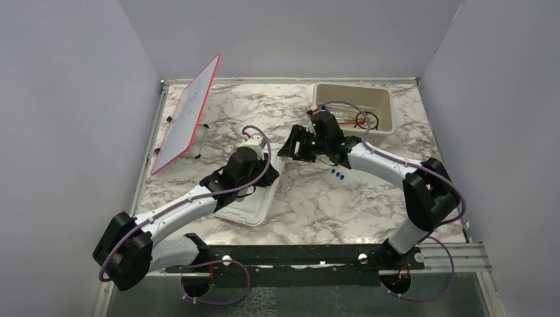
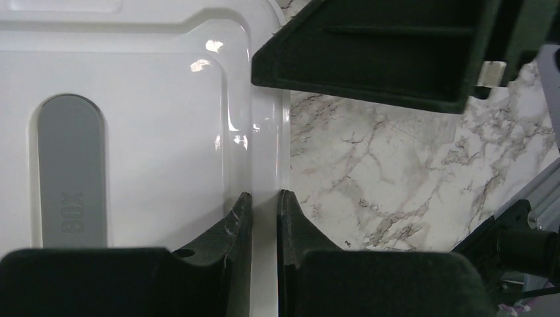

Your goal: Organize the chemistry lab equipment

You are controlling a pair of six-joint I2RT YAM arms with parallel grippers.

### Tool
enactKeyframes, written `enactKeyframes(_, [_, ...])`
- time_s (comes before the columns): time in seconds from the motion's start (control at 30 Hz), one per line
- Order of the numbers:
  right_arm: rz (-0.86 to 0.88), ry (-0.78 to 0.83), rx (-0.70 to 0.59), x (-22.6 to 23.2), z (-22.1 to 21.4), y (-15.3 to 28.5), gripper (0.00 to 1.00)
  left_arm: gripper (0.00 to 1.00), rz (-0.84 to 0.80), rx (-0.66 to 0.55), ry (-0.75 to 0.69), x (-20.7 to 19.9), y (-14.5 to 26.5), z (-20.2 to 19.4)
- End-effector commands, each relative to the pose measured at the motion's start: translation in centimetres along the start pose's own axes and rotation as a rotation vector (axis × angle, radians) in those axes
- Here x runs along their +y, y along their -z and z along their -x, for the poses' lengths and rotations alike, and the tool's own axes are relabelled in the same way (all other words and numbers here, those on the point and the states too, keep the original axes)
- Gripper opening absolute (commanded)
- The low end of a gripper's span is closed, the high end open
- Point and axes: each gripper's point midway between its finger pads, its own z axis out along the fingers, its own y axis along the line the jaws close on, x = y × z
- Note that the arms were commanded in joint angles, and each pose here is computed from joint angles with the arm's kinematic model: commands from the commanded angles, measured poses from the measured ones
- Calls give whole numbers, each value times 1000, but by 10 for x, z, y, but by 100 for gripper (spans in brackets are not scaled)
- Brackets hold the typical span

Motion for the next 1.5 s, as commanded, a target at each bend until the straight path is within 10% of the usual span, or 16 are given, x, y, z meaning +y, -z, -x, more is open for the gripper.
enactKeyframes(0.0, [17, -65, -18, 6, 8, -15, 71, 5, -83, -69, -32, -17, 8, 16])
enactKeyframes(0.23, [190, -139, 6, 41, 12, -23, 67, 5, -88, -74, -50, -18, 12, 17])
enactKeyframes(0.6, [277, -182, -139, 60, 36, -2, 12, 24, -66, -144, -53, -15, 33, 32])
enactKeyframes(0.93, [338, -96, -310, 71, 103, 47, 8, 80, -50, -294, 101, -23, 79, 73])
enactKeyframes(1.47, [249, -230, -761, -5, 255, 195, 7, 87, -131, -420, 181, -63, 79, 139])
